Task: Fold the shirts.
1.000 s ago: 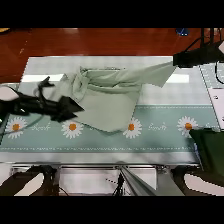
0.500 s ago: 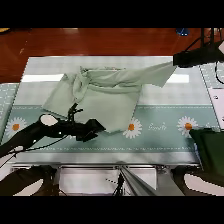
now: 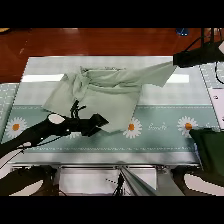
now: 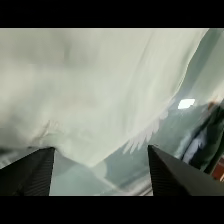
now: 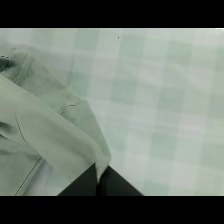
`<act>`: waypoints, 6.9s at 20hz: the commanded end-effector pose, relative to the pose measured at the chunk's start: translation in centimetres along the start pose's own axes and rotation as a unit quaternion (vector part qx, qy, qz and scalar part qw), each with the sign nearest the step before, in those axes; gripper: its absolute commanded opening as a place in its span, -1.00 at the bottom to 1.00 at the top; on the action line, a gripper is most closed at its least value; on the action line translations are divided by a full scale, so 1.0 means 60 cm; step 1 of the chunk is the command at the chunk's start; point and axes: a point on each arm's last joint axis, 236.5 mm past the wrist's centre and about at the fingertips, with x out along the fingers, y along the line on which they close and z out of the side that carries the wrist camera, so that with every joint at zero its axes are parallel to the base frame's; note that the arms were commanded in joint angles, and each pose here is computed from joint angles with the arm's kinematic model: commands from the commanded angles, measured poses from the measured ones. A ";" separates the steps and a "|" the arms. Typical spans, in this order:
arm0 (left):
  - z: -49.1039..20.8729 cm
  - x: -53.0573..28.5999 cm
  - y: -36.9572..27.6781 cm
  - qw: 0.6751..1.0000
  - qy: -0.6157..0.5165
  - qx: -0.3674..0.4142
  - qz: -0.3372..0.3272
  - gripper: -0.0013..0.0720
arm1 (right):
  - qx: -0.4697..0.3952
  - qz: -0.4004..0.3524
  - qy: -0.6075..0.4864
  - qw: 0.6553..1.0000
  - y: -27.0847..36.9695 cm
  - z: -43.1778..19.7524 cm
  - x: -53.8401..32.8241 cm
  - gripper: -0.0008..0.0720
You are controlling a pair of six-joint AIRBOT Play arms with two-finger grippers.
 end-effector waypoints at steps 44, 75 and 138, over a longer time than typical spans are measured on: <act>-0.258 -0.832 -0.583 0.718 -0.465 0.430 -0.289 -0.90 | 0.014 -0.218 -0.544 0.810 -0.027 0.038 -0.830 -0.90; 0.252 -0.506 -0.091 0.944 -0.291 0.156 0.023 -0.89 | 0.031 -0.069 -0.085 0.993 -0.064 0.153 0.015 -0.90; 0.227 -0.308 0.239 0.981 0.065 0.117 0.138 -0.89 | 0.218 0.126 0.277 0.927 -0.069 -0.343 0.025 0.56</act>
